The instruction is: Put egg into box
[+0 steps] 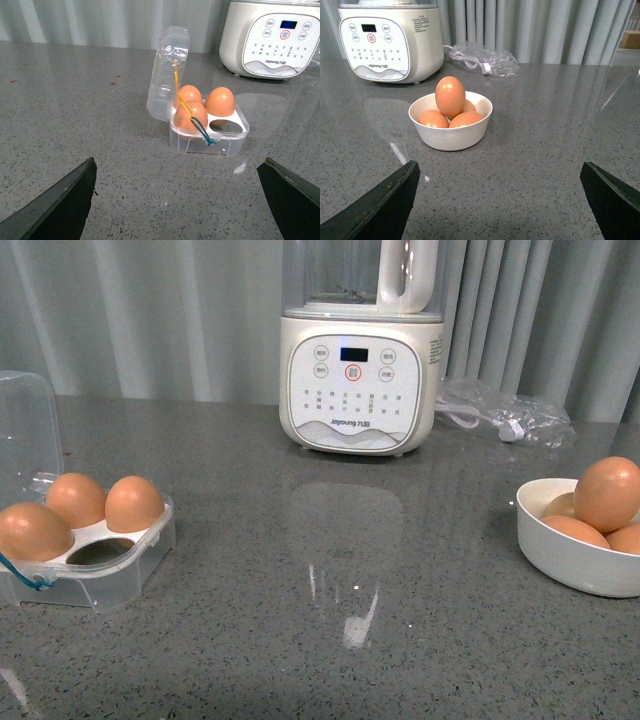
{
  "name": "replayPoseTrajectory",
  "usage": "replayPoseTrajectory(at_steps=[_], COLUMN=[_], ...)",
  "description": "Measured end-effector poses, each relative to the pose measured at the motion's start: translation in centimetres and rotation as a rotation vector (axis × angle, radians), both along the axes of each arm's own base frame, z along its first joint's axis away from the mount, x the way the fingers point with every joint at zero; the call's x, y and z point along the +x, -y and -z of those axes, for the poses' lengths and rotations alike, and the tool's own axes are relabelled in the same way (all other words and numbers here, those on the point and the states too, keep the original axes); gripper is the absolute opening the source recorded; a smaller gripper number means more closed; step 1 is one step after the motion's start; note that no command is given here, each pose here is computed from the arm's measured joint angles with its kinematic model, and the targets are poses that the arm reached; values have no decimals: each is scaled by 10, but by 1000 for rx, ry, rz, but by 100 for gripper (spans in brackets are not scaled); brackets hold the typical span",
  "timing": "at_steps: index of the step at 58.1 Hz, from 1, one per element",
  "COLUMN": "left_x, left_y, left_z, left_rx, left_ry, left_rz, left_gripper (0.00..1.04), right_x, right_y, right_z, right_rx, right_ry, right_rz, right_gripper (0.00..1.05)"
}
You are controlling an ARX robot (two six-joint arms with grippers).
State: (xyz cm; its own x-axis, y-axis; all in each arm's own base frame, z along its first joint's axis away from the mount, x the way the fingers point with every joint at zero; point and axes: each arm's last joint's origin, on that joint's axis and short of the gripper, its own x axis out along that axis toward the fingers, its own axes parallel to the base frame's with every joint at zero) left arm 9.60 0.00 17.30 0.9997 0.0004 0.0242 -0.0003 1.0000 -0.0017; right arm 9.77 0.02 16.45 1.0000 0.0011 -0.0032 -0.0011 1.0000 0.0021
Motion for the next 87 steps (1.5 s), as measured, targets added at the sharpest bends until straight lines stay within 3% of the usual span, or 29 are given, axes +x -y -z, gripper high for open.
replayPoseTrajectory(at_steps=[64,71,80,87], left_x=[0,0,0,0], left_y=[0,0,0,0], left_z=[0,0,0,0], left_rx=[0,0,0,0], left_ry=[0,0,0,0], left_rz=[0,0,0,0], left_gripper=[98,98,98,98], right_x=[0,1,8,25], right_y=[0,-3,-1,8], right_z=[0,0,-23,-46], right_rx=[0,-36,-45,-50], right_ry=[0,-47,28,92], right_rz=[0,-99,-150,-120], right_gripper=[98,98,98,98])
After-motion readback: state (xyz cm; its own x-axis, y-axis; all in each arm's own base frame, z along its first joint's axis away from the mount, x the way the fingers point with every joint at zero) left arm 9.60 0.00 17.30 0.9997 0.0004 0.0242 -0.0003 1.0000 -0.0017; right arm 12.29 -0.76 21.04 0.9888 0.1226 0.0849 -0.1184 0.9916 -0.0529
